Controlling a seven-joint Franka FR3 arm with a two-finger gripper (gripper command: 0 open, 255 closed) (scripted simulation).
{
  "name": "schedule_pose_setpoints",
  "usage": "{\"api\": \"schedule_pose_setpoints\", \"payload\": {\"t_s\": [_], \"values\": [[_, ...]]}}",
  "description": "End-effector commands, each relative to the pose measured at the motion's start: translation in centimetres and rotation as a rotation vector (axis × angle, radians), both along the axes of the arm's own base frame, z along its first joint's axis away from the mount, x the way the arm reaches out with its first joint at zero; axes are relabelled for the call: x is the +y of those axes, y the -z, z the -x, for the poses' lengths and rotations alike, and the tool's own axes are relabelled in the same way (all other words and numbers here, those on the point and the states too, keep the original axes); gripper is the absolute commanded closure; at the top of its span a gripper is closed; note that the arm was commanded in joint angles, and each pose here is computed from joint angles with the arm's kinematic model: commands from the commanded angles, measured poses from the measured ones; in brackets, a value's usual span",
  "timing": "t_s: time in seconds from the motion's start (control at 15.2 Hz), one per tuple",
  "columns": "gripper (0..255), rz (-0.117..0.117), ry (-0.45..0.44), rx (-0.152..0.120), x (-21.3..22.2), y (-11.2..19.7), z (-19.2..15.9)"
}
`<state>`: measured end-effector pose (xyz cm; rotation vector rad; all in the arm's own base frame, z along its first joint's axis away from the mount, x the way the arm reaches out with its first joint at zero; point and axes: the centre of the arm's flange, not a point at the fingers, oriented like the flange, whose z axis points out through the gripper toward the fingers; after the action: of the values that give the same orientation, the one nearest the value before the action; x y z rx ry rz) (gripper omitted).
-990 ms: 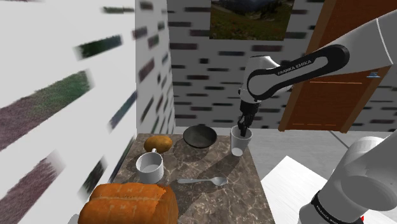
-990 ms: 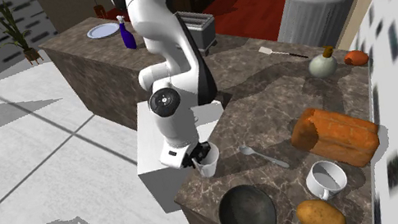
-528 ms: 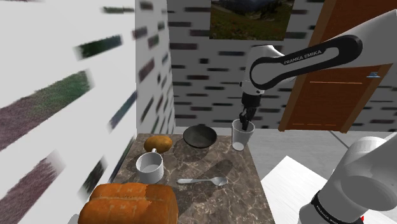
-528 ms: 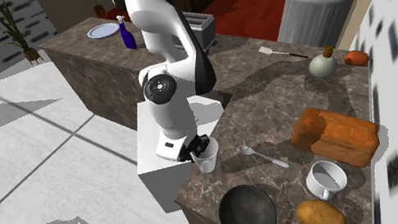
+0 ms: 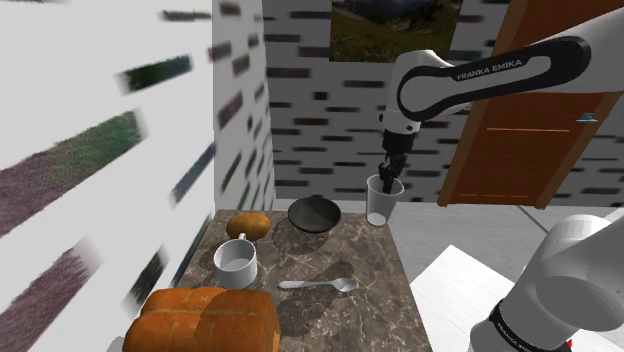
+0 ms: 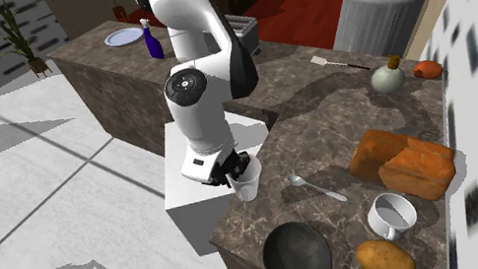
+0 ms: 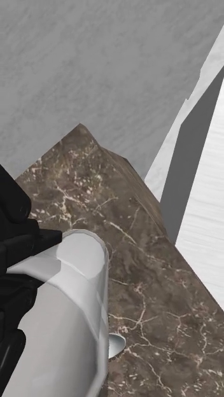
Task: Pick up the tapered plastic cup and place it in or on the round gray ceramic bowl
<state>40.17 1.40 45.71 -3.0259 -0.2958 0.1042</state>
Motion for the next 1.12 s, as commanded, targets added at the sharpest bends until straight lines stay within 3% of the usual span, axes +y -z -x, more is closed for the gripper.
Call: {"api": "schedule_pose_setpoints", "payload": {"t_s": [0.0,0.2,1.06], "values": [[255,0.0,0.0,0.0,0.0,-1.1,0.0],[255,0.0,0.0,0.0,0.0,-2.6,0.0],[255,0.0,0.0,0.0,7.1,-5.8,-15.3]]}}
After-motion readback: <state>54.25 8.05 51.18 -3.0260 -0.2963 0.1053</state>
